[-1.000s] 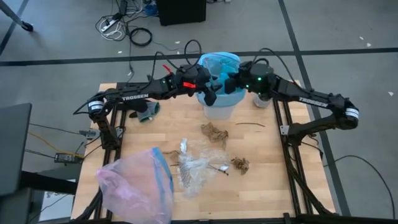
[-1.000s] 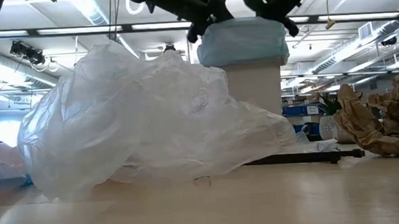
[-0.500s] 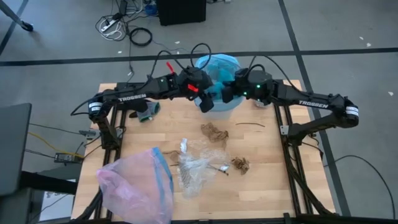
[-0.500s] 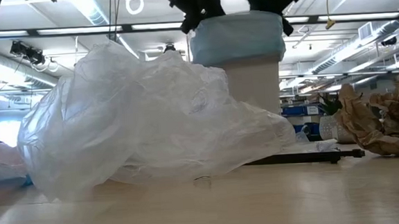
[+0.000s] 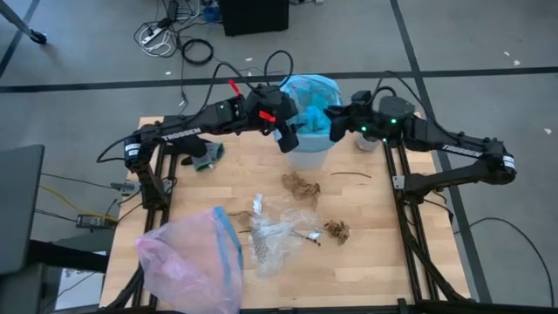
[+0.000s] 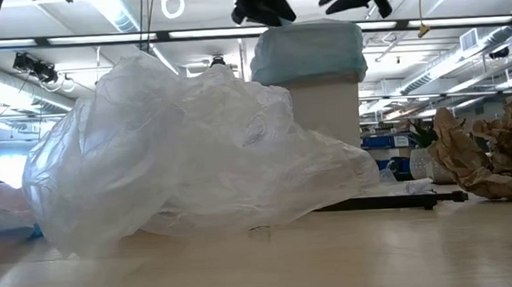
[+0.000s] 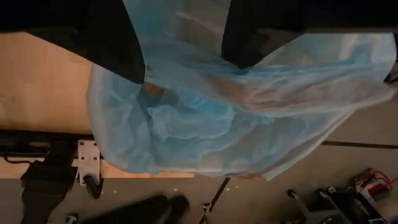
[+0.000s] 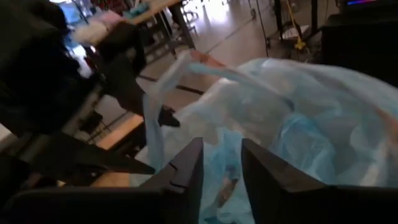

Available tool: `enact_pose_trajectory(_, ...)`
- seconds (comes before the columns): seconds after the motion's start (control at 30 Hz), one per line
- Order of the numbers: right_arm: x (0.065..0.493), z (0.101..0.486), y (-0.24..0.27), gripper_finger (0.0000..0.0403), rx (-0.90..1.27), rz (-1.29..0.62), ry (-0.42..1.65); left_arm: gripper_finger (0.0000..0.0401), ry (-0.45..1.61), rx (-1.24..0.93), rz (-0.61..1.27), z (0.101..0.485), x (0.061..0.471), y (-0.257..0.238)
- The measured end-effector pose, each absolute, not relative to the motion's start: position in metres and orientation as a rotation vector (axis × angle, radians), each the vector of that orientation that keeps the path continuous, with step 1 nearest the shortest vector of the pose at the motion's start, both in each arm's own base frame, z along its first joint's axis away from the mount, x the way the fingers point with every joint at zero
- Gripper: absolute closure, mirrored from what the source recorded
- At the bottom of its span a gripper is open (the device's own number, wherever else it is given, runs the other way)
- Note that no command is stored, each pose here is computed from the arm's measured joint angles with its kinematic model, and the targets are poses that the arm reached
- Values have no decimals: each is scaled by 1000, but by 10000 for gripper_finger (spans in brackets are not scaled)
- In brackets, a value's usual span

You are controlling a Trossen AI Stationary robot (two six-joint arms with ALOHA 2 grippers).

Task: Place trash/remove bag and relplace
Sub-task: Put the blue plastic into the trash bin

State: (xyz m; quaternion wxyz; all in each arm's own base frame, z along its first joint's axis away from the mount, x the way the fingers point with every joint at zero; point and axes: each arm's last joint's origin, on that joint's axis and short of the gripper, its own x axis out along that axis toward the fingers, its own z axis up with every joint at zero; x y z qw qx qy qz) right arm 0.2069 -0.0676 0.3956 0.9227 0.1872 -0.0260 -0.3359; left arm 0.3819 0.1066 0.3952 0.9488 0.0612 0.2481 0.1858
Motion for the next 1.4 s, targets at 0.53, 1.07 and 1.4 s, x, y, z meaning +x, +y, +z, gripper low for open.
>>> enact_pose_trajectory(0.53, 177, 419, -41, 277, 346, -697, -188, 182, 366, 174, 432, 409, 385, 114)
enact_pose_trajectory(1.07, 178, 418, -38, 277, 318, -736, -171, 183, 302, -20, 311, 414, 385, 127)
enact_pose_trajectory(1.4, 179, 417, -30, 277, 317, -689, -149, 183, 212, 27, 307, 424, 388, 123)
